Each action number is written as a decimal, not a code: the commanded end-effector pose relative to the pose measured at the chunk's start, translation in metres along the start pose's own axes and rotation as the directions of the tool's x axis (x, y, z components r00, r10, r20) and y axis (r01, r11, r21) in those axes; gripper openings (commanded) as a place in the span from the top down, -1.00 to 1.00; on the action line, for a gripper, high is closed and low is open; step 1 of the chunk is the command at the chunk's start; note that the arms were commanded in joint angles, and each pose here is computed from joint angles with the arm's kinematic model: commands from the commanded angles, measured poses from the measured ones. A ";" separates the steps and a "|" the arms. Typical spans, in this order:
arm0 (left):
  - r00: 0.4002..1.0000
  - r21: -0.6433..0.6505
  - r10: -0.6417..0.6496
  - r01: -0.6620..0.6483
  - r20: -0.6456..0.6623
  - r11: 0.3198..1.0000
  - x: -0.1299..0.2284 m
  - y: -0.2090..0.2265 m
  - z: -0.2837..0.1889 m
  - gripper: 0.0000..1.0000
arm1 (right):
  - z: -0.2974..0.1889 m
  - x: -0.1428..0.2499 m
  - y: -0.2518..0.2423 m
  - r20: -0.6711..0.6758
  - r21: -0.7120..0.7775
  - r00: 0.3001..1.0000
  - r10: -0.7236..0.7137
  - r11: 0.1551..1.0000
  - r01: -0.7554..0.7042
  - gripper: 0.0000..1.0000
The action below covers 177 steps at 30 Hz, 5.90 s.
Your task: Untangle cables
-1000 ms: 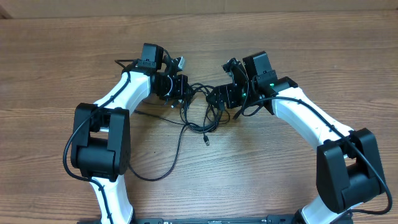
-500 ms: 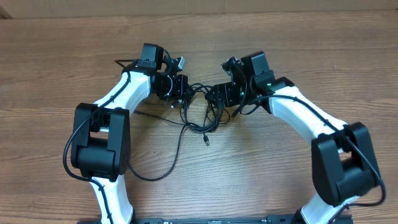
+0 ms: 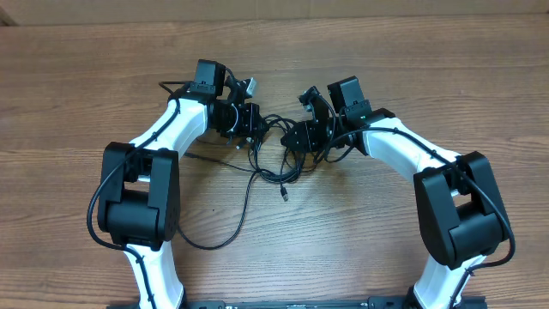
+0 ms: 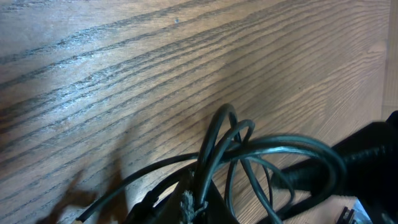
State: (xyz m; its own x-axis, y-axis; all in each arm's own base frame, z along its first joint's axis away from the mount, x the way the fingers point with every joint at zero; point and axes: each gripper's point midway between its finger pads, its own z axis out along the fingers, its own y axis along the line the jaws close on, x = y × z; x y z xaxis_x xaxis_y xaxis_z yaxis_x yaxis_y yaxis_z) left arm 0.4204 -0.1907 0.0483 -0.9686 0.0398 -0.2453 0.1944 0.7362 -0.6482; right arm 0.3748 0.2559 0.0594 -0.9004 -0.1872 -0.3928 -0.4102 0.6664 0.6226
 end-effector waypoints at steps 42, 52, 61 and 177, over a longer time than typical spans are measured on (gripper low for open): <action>0.999 0.049 0.006 -0.009 0.046 0.999 -0.016 0.010 -0.017 0.92 | -0.089 -0.038 0.068 0.113 -0.550 0.994 -0.003 0.833 0.065 0.92; 0.999 0.049 0.006 -0.009 0.046 0.999 -0.016 0.010 -0.017 0.91 | -0.072 -0.065 0.016 0.152 -0.302 0.946 0.285 0.925 -0.230 0.92; 0.999 0.020 0.001 -0.002 0.055 1.000 -0.018 0.017 -0.019 0.92 | -0.069 -0.073 -0.013 0.216 -0.193 0.878 0.427 0.900 -0.391 0.92; 0.861 0.586 0.399 -0.507 0.315 0.632 0.004 -0.083 -0.071 0.91 | -0.093 -0.047 0.073 -0.165 -0.476 0.893 0.419 0.759 -0.444 0.92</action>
State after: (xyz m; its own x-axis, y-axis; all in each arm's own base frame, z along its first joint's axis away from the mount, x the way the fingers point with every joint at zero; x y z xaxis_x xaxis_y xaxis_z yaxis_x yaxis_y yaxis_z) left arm 0.3862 -0.1995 0.1533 -0.7263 0.1012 -0.6799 0.6860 0.0442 -0.7262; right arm 0.3797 0.2550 0.1571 -0.9945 0.0589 0.0864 0.1015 0.3454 0.9329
